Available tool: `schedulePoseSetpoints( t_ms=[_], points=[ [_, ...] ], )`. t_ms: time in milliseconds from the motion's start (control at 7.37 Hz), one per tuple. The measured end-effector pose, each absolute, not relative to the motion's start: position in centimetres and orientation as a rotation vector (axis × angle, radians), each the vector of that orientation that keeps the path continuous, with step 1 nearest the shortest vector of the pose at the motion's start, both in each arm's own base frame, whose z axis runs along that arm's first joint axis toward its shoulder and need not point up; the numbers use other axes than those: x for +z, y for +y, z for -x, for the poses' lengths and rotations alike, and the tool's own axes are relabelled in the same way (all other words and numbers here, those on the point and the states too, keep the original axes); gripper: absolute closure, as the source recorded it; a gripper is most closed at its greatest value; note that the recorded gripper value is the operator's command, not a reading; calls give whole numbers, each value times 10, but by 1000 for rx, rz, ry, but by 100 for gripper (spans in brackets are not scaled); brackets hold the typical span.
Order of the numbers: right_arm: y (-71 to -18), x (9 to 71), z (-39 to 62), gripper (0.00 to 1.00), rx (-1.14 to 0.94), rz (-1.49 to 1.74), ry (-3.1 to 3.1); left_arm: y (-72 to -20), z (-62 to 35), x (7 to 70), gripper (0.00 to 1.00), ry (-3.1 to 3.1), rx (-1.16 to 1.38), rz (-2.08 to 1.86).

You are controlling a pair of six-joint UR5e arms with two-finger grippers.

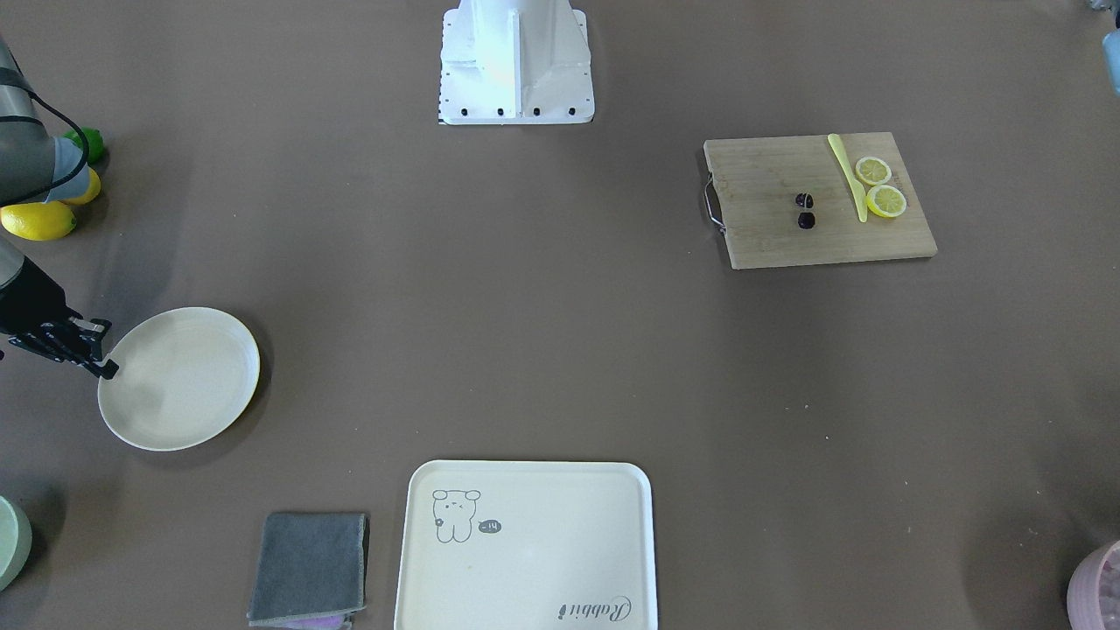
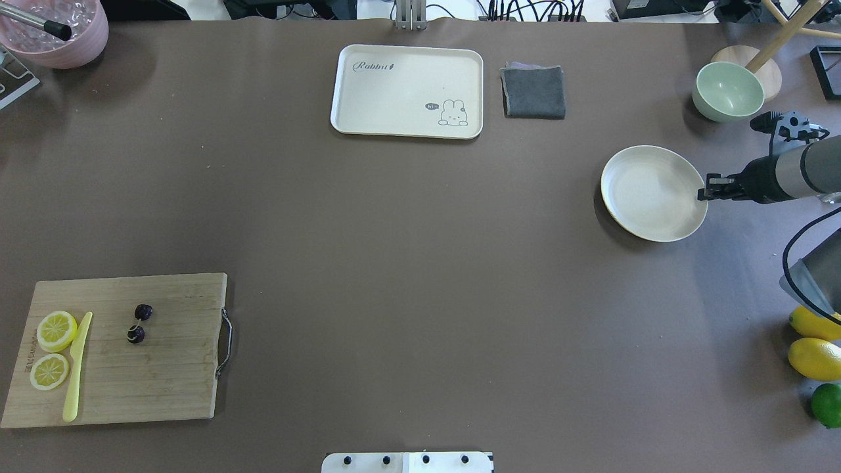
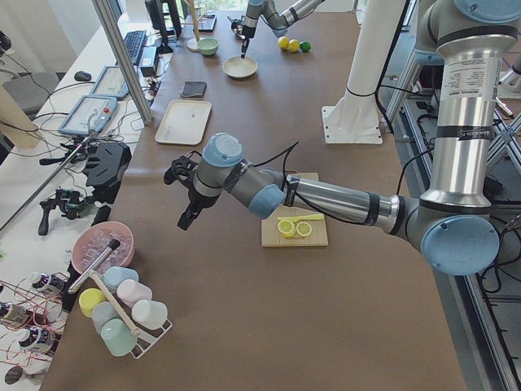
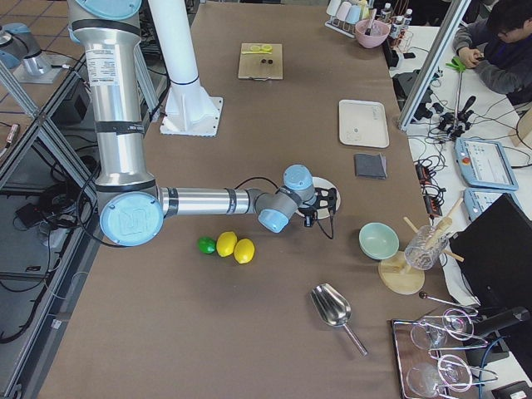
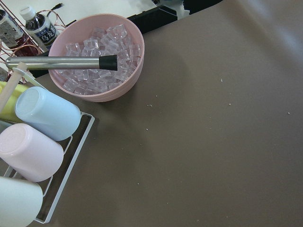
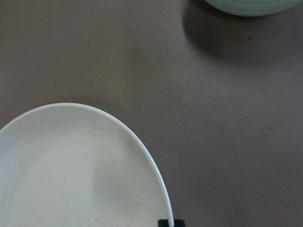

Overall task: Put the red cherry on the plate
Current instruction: 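Reach the right gripper to the white plate rim and grasp it, then slide the white plate with the right gripper toward the table center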

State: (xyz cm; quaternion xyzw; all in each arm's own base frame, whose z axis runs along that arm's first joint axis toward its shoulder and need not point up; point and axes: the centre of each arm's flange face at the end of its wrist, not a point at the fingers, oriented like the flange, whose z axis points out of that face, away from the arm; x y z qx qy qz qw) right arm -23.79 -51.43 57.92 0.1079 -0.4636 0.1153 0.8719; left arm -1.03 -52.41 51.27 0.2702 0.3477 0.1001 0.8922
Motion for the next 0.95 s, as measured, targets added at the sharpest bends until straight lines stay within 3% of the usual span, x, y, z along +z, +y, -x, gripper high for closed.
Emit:
schedulePoseSetpoints(
  t_ms=[407,950],
  points=[
    [-507,473,316,100,326,-222,-1117,-523,10,513,2,726,204,-557],
    [-443,315,507,100,421,-220,-1144,-523,7,512,2,734,208,-553]
  ],
)
